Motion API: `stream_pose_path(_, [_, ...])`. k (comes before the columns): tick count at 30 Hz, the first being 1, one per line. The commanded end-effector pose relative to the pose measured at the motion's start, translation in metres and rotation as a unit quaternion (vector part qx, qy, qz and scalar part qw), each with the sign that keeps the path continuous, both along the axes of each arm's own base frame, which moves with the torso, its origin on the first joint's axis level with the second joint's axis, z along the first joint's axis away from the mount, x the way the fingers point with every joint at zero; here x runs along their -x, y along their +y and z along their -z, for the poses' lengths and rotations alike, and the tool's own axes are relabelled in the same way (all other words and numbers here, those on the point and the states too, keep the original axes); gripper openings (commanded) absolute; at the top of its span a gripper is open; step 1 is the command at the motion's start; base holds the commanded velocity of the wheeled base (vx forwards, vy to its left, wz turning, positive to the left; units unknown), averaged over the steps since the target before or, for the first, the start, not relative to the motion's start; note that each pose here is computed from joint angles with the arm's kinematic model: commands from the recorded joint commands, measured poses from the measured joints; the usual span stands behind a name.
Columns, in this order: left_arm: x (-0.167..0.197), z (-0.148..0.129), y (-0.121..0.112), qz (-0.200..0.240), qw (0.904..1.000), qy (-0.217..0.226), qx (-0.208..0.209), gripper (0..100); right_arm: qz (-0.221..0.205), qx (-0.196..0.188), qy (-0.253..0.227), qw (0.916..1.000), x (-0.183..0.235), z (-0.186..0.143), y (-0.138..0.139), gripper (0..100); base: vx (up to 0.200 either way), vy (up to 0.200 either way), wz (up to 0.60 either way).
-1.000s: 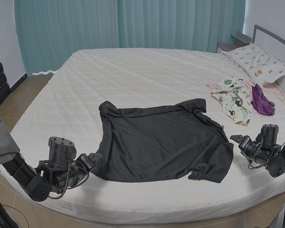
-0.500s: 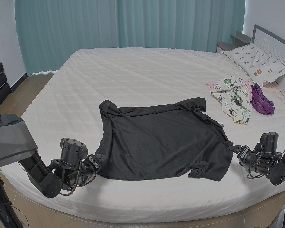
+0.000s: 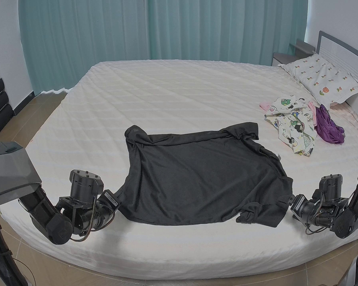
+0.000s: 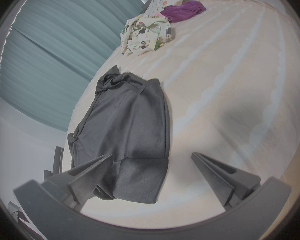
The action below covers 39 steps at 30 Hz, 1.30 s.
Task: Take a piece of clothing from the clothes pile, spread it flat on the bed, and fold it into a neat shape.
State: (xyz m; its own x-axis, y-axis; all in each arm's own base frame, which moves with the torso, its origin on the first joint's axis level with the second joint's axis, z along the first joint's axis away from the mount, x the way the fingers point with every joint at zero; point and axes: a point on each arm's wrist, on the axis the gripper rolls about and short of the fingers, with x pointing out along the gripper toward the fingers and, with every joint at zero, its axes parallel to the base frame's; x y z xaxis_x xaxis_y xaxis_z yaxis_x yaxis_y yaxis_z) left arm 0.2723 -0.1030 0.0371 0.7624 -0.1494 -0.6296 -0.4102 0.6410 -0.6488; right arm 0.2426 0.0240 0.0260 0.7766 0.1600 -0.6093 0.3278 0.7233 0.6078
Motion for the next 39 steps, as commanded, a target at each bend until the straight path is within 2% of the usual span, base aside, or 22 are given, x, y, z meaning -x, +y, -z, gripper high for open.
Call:
stream_pose_path(1, [0.009, -0.024, 0.008, -0.007, 0.9994, -0.033, 0.011, 0, -0.015, -0.012, 0.016, 0.9997, -0.002, 0.009, 0.002, 100, 0.0, 0.0, 0.0])
stream_pose_path(11, [0.011, -0.03, 0.016, -0.018, 0.999, -0.039, 0.013, 0, -0.024, -0.02, 0.013, 0.9994, -0.011, 0.012, 0.006, 100, 0.0, 0.0, 0.0])
stream_pose_path(12, [0.011, -0.03, 0.017, -0.02, 0.999, -0.039, 0.013, 0, -0.024, -0.021, 0.013, 0.9994, -0.012, 0.013, 0.007, 0, 0.0, 0.0, 0.0])
stream_pose_path(18, [0.007, -0.029, 0.021, -0.029, 0.9987, -0.04, 0.013, 0, -0.005, -0.04, -0.001, 0.9992, -0.025, 0.013, 0.005, 0, 0.0, 0.0, 0.0])
stream_pose_path(23, [0.003, -0.031, 0.029, -0.043, 0.9978, -0.047, 0.015, 0, 0.025, -0.05, -0.062, 0.9965, -0.043, -0.002, -0.011, 0, 0.0, 0.0, 0.0])
stream_pose_path(26, [0.001, -0.029, 0.031, -0.048, 0.9977, -0.046, 0.016, 0, 0.026, -0.054, -0.088, 0.9943, -0.057, -0.008, -0.016, 0, 0.0, 0.0, 0.0])
stream_pose_path(32, [-0.004, -0.024, 0.035, -0.059, 0.9974, -0.04, 0.015, 0, 0.003, -0.067, -0.136, 0.9884, -0.082, -0.025, -0.013, 0, 0.0, 0.0, 0.0])
stream_pose_path(39, [-0.01, -0.02, 0.038, -0.066, 0.9964, -0.048, 0.019, 0, -0.024, -0.072, -0.152, 0.9855, -0.112, -0.016, -0.002, 0, 0.0, 0.0, 0.0])
